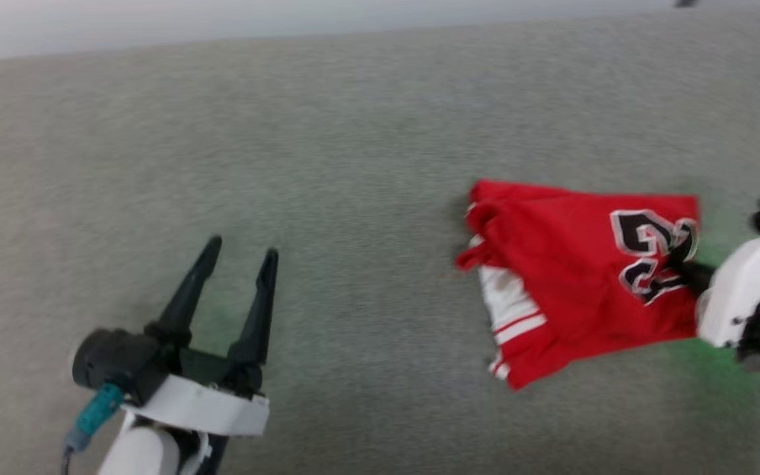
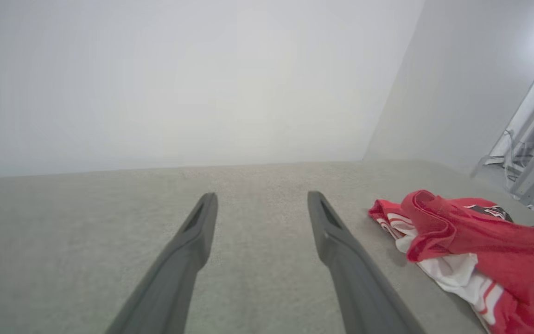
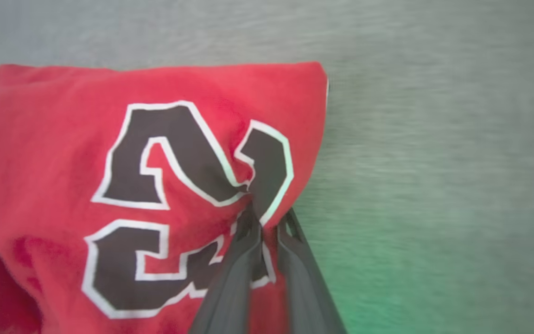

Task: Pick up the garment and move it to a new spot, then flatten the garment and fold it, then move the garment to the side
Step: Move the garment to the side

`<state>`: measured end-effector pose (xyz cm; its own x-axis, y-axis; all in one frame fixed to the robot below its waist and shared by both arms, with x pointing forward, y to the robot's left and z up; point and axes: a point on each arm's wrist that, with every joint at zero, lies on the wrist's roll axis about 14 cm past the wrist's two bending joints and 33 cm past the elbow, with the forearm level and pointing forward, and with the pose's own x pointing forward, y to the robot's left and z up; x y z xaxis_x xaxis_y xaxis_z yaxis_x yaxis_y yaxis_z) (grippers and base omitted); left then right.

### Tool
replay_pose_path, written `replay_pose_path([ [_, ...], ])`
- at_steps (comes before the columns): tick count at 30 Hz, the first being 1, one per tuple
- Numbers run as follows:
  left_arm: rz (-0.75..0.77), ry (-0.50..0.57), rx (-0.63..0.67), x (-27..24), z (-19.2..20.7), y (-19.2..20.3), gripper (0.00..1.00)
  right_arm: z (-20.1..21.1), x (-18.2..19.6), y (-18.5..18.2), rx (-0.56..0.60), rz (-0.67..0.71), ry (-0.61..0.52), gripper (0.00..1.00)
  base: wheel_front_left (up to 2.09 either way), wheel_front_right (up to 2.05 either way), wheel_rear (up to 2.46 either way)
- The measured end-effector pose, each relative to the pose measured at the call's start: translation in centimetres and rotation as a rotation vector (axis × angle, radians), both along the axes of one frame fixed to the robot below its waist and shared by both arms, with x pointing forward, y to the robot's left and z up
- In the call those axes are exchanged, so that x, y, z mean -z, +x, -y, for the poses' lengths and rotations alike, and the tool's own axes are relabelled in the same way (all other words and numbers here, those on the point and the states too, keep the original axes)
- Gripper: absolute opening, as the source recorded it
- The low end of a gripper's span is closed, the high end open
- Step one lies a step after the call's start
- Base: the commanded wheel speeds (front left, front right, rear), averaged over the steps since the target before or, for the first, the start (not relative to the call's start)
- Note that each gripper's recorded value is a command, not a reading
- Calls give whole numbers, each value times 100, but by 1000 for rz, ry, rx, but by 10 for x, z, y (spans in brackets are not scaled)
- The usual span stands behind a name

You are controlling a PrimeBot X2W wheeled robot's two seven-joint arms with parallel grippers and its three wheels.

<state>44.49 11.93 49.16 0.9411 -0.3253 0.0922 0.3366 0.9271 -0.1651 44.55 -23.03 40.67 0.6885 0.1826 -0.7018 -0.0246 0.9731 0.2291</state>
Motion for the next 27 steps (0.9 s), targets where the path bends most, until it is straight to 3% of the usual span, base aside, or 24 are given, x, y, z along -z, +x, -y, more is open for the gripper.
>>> replay_pose_path([
  [6, 87, 9, 150, -17, 46, 26, 100, 84, -25, -13, 235, 104, -44, 0, 0, 0, 0],
  [15, 201, 36, 362, -26, 110, 60, 100, 195, -44, -50, 533, 165, -210, 0, 0, 0, 0],
  [20, 236, 34, 420, -22, 128, 79, 100, 231, -57, -39, 576, 189, -347, 0, 0, 0, 0],
  [27, 261, 36, 444, -10, 134, 99, 100, 253, -71, 2, 528, 225, -542, 0, 0, 0, 0],
])
